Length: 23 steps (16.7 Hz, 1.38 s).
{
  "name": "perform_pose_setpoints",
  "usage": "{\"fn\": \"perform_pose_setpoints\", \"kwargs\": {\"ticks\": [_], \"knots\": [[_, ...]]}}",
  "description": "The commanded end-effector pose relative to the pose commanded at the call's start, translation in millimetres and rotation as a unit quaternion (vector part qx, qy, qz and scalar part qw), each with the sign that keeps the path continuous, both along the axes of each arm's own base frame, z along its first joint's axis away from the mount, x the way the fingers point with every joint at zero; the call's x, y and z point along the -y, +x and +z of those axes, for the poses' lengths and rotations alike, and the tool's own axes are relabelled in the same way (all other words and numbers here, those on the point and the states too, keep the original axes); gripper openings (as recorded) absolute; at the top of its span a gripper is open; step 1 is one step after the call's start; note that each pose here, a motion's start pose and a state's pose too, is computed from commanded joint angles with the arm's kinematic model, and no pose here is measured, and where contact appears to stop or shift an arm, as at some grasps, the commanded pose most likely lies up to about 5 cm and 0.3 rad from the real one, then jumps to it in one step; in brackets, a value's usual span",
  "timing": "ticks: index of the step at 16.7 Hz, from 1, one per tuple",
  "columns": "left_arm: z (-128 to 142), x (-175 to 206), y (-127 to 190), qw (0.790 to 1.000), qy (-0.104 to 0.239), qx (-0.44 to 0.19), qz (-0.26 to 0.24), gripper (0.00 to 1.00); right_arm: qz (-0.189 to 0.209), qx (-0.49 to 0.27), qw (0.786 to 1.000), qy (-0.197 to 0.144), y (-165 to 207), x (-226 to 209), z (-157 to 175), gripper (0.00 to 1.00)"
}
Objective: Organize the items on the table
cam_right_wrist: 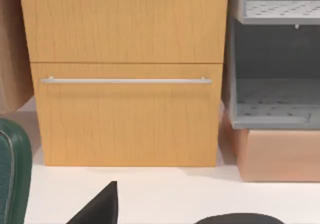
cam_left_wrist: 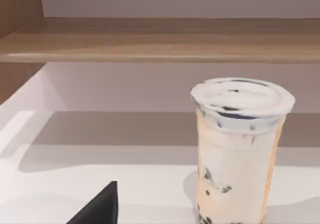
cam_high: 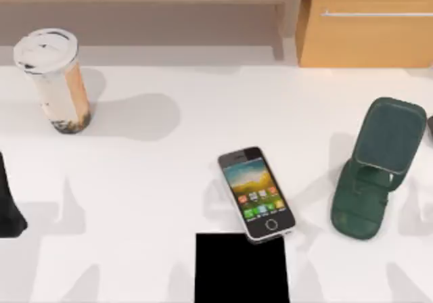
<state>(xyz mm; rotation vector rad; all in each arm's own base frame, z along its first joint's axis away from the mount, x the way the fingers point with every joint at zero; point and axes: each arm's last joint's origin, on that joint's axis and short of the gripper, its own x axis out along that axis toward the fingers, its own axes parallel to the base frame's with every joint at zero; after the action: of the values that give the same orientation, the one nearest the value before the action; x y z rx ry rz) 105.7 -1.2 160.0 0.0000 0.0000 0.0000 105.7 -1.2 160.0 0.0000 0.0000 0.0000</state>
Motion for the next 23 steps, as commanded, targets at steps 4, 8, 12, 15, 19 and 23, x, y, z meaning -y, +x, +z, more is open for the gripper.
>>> {"fn": "perform_pose_setpoints", "kwargs": {"ticks": [4,8,12,15,19,23], "knots": [[0,0,0,1.000,0.000,0.000,0.000,1.00,0.000,-0.011,1.000,-0.015,0,0,6,1.00],[0,0,0,1.000,0.000,0.000,0.000,1.00,0.002,-0.077,0.992,-0.101,5,1,41,1.00],[0,0,0,1.000,0.000,0.000,0.000,1.00,0.030,-0.194,0.953,-0.232,36,4,95,1.00],[0,0,0,1.000,0.000,0.000,0.000,1.00,0.086,-0.298,0.891,-0.332,86,8,127,1.00],[0,0,0,1.000,0.000,0.000,0.000,1.00,0.203,-0.417,0.774,-0.432,176,19,133,1.00],[0,0,0,1.000,0.000,0.000,0.000,1.00,0.334,-0.481,0.650,-0.484,256,31,103,1.00]]}}
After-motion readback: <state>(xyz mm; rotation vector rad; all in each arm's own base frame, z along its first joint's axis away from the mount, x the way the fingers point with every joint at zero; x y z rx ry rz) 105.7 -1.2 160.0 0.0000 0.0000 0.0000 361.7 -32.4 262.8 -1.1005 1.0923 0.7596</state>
